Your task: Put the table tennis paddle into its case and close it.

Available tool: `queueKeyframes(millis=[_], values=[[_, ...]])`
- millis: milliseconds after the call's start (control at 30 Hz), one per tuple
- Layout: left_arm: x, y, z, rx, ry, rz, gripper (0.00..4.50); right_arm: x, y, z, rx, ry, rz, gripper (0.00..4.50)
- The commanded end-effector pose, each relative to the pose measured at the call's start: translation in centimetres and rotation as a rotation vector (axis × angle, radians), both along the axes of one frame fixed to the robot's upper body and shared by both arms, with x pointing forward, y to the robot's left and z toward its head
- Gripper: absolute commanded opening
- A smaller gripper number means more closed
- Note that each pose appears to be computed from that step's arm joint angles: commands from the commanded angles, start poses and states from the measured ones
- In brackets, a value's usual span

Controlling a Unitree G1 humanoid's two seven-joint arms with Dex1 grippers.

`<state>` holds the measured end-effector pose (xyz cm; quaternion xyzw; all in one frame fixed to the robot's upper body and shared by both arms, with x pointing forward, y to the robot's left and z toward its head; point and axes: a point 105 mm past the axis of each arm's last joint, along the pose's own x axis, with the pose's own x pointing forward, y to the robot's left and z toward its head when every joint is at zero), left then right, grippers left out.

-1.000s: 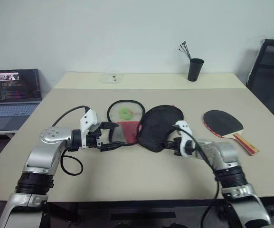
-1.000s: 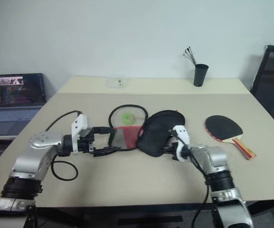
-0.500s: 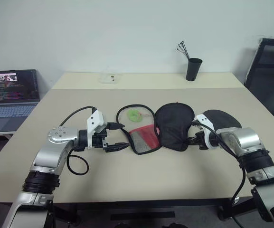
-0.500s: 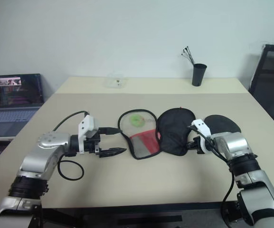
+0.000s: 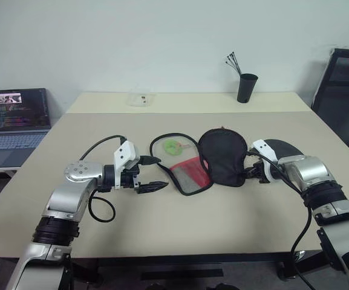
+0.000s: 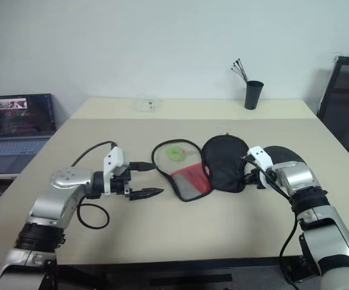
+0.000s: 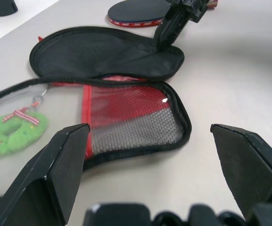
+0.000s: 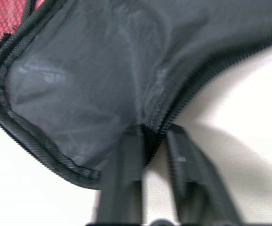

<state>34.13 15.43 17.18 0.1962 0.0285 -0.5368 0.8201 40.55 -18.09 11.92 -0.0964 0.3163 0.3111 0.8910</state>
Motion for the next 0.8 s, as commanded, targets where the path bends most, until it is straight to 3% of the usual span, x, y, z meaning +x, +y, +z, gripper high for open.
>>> queueKeyframes(millis=[33,233,567,800], values=[[0.4,-0.9,1.2,-0.006,-0.058,-0.022,4.5,0.2,-1.1,1.0,-0.047,-0.053,-0.012,2.24],[0.9,-2.4,1.4,-0.034,-0.061,-0.062,4.5,-0.4,-1.1,0.9,-0.055,-0.088,-0.017,4.22],[1.8,-4.9,1.2,-0.063,-0.061,-0.12,4.5,-1.0,-2.2,2.4,0.066,-0.161,-0.144,4.22],[2.2,-6.6,1.0,-0.066,-0.057,-0.185,4.5,-2.6,-1.4,5.3,0.165,-0.267,-0.107,4.22]])
